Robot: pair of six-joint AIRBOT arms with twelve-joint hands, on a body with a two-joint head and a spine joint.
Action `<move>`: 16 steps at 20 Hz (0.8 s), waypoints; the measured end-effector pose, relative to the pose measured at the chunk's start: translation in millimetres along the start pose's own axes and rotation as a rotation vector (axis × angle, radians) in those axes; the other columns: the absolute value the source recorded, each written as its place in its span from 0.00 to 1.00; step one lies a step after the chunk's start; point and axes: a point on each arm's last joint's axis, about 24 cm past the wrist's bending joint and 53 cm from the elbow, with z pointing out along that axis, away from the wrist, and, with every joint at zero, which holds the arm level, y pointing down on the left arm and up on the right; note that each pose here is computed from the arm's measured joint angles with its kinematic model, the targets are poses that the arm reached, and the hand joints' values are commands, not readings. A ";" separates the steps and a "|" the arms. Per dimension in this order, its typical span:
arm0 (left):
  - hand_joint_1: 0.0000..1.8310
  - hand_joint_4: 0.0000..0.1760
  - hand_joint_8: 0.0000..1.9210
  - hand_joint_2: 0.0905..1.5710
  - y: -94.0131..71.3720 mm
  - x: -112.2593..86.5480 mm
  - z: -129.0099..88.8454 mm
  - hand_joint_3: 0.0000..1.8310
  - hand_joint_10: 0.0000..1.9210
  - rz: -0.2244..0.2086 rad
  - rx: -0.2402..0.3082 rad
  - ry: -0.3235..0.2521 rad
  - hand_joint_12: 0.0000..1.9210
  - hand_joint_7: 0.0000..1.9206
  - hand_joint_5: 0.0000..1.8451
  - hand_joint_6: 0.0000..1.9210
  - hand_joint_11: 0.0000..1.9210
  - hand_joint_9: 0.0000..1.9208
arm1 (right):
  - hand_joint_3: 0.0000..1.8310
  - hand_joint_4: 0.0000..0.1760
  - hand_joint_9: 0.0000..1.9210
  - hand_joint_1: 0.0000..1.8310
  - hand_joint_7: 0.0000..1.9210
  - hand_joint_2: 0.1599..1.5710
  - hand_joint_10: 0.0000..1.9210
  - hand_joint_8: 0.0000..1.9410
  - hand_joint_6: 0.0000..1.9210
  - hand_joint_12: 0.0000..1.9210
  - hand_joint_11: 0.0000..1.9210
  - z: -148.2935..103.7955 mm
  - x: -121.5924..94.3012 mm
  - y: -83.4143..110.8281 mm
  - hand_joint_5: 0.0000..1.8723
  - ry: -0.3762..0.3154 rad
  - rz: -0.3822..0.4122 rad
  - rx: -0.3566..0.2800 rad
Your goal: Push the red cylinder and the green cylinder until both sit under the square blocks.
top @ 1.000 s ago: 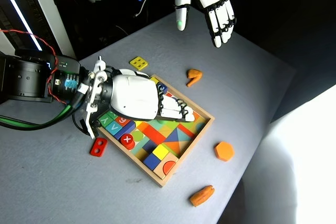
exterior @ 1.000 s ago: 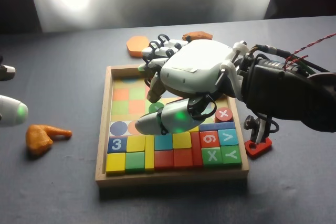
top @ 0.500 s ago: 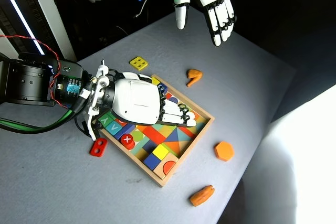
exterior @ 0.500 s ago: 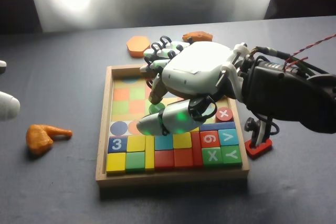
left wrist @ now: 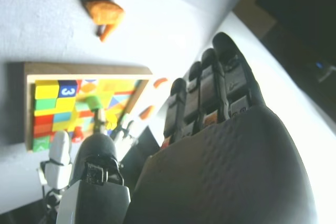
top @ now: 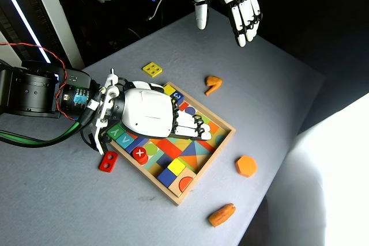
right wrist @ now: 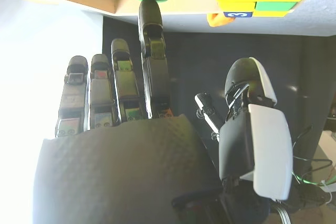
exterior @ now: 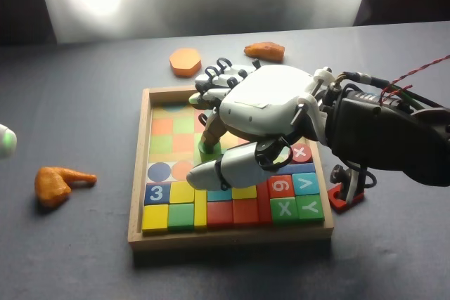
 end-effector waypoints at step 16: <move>0.00 0.42 0.00 0.78 5.6 0.6 -3.5 0.00 0.00 0.018 -0.028 0.021 0.24 0.03 0.05 0.00 0.00 0.05 | 0.00 0.00 0.00 0.00 0.10 0.67 0.00 0.01 0.01 0.00 0.00 -27.7 3.0 -14.4 0.44 0.050 -0.003 0.021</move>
